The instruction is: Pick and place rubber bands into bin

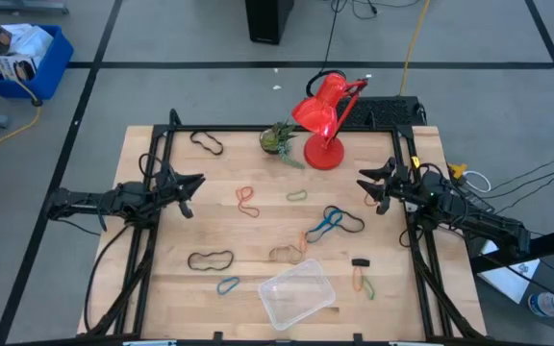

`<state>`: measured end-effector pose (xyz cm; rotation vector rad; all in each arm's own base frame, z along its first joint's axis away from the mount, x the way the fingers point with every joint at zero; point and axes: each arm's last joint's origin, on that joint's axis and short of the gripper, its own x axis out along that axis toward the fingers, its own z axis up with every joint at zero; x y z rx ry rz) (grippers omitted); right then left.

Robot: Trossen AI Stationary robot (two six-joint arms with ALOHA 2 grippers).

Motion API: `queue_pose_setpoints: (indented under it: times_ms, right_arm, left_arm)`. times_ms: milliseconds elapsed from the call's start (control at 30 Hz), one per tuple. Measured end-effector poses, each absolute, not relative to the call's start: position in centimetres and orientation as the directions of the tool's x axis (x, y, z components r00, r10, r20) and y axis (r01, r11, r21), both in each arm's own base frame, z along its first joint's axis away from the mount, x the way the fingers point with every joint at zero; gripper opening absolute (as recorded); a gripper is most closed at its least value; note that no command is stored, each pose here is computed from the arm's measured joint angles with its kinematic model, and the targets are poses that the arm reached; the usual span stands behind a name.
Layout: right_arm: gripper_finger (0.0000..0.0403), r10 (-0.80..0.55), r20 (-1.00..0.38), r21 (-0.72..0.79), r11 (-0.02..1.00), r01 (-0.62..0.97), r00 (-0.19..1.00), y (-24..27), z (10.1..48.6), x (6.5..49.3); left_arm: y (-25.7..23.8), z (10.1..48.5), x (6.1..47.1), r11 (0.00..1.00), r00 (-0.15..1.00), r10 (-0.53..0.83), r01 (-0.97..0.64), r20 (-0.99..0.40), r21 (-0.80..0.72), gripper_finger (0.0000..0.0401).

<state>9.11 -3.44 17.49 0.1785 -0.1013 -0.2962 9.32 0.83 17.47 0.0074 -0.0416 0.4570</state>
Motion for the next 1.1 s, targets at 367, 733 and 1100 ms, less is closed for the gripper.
queue_pose_setpoints:
  times_ms: [367,733,1100]
  right_arm:
    - [0.0171,-0.299,0.073,0.190,0.941,0.282,0.951,-3.44,17.49,9.11]
    - [0.0171,-0.299,0.082,0.189,0.941,0.280,0.951,-3.43,17.58,9.10]
    - [0.0171,-0.301,0.081,0.185,0.941,0.282,0.950,-3.44,17.57,9.10]
  left_arm:
    - [0.83,17.48,9.32,0.897,0.897,0.441,-0.441,0.042,-0.002,0.0063]
    - [0.83,17.47,9.32,0.898,0.897,0.441,-0.441,0.042,-0.002,0.0063]
    - [0.83,17.46,9.32,0.897,0.897,0.441,-0.441,0.042,-0.002,0.0063]
